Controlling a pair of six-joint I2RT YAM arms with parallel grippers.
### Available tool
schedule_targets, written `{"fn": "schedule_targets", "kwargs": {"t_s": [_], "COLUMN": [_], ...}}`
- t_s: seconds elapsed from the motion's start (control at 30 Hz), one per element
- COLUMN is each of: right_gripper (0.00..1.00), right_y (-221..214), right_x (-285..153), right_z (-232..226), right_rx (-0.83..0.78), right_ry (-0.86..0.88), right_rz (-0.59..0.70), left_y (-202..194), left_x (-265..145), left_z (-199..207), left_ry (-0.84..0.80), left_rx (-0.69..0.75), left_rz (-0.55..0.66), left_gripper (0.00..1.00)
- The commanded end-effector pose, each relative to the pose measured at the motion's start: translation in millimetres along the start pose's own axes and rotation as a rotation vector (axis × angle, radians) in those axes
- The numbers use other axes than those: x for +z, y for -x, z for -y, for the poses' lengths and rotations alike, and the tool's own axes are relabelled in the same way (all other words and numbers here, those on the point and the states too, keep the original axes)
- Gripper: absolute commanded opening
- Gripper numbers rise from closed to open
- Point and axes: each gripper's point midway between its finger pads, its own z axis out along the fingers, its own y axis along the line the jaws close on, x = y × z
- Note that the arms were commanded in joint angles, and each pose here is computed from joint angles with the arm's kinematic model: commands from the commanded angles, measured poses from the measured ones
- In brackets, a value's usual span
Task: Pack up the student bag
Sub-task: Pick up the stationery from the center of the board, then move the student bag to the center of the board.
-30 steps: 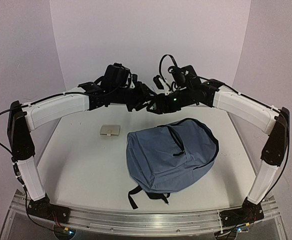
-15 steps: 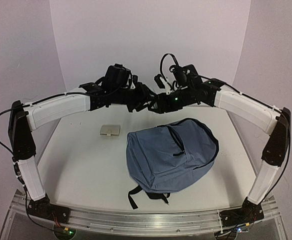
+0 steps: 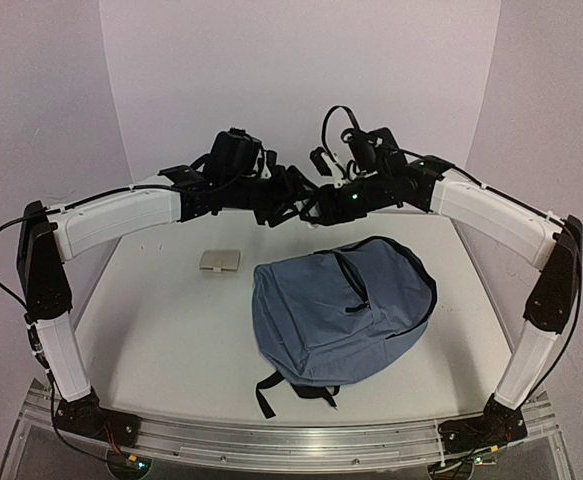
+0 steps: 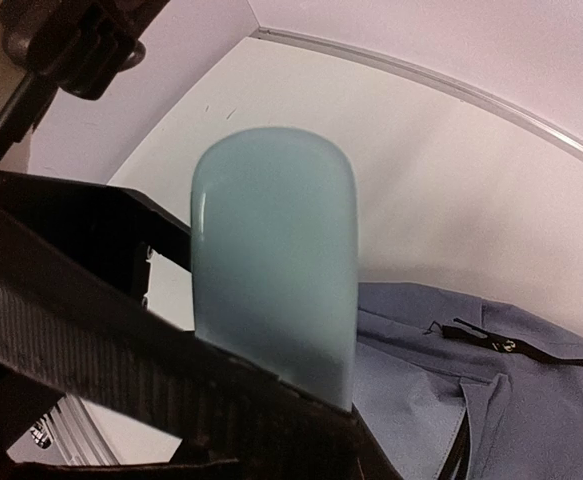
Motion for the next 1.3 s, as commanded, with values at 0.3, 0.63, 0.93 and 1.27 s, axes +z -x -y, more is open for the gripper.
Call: {"fn": "schedule_targets", "kwargs": {"t_s": [0.3,0.63,0.93,1.27], "right_gripper": [0.00,0.00,0.00,0.00], "right_y": [-33,-109,-153,-164], "right_x": [-46,-55,-61,-71], "right_z": [9,45,87,108], "right_rx": [0.050,-0.006,-0.036,-0.020], "right_ry": [0.056,-0.113,-0.294,-0.350], "right_rz": [-0.042,-0.257,-0.399,-0.440], "left_y": [0,-28,-56,-77], "left_x": [-22,-17,9,49], "left_z": [-16,-60,-84,-76], "left_ry": [0.128,0.241,0.444,0.488], "left_rx": [0.066,0.082,0.177,0.255], "left_rz": [0.021,-0.028,-0.077,-0.116], "left_gripper": [1.00,0.98,0.95,0.68]}}
